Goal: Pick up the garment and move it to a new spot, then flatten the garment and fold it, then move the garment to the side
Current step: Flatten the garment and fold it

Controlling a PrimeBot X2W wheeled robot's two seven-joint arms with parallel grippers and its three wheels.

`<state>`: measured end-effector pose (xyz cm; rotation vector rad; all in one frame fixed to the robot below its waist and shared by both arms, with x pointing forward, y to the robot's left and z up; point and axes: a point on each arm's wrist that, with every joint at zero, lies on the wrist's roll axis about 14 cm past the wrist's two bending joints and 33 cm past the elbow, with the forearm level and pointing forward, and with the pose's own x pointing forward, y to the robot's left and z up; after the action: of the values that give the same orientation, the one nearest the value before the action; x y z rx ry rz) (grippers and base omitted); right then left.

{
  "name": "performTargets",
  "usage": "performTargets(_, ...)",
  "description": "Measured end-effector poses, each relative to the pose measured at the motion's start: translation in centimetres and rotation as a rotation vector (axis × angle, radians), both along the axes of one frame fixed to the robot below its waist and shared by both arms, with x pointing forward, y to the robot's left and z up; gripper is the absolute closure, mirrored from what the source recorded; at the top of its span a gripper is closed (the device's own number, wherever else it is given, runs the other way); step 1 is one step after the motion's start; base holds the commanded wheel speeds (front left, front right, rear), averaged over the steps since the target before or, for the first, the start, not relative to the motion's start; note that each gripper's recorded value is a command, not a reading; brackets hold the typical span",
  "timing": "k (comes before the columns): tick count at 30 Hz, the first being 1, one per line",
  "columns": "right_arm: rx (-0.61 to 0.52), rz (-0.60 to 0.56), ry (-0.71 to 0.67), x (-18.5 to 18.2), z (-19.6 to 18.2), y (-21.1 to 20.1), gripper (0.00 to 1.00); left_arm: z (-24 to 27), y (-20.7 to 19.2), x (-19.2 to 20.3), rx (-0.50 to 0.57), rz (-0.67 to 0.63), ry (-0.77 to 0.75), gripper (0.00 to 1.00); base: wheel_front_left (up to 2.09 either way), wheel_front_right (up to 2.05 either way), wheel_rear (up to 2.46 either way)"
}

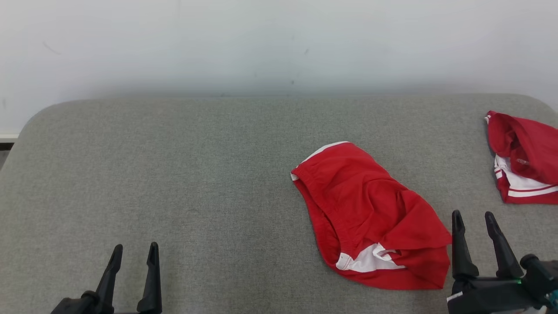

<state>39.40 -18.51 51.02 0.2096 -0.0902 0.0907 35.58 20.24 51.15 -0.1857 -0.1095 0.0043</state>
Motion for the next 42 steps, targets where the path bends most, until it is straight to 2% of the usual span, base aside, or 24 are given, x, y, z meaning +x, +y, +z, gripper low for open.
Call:
performTargets(5, -0.024, 0.004, -0.005, -1.4, 0.0, 0.1, 0.0, 0.2, -0.6, 0.3, 0.007, -0.022, -0.007, 0.0, 0.0, 0.0, 0.0)
performTargets(9, -0.027, 0.002, -0.01, -1.7, 0.2, 0.2, 0.0, 0.1, -2.8, 1.0, 0.014, -0.094, -0.003, 0.0, 0.0, 0.0, 0.0)
performTargets(17, -0.029, -0.01, -0.007, -1.8, 0.0, 0.0, 0.0, 0.3, -13.7, 3.0, 0.042, -0.451, -0.013, 0.0, 0.0, 0.0, 0.0)
performTargets(24, -0.024, -0.051, 0.019, -2.5, -0.7, -1.1, 0.0, -3.2, -22.7, 1.8, 0.077, -0.774, 0.089, 0.0, 0.0, 0.0, 0.0)
performTargets(36, -0.031, -0.158, 0.059, -3.5, -1.7, -4.2, 0.0, -8.6, -27.4, 1.6, 0.09, -0.954, 0.264, 0.0, 0.0, 0.0, 0.0)
performTargets(37, -0.032, -0.165, 0.063, -3.5, -1.8, -4.5, 0.0, -8.7, -27.7, 1.6, 0.084, -0.962, 0.268, 0.08, 0.0, 0.0, 0.0)
performTargets(38, -0.033, -0.17, 0.067, -3.5, -1.9, -4.6, 0.0, -8.7, -27.9, 1.9, 0.074, -0.962, 0.272, 0.71, 0.0, 0.0, 0.0)
performTargets(39, -0.033, -0.176, 0.071, -3.5, -2.0, -4.8, 0.0, -8.6, -28.1, 2.1, 0.064, -0.961, 0.271, 1.0, 0.0, 0.0, 0.0)
performTargets(42, -0.034, -0.173, 0.077, -3.3, -2.3, -4.6, 0.0, -7.9, -27.8, 3.3, 0.029, -0.922, 0.259, 1.0, 0.0, 0.0, 0.0)
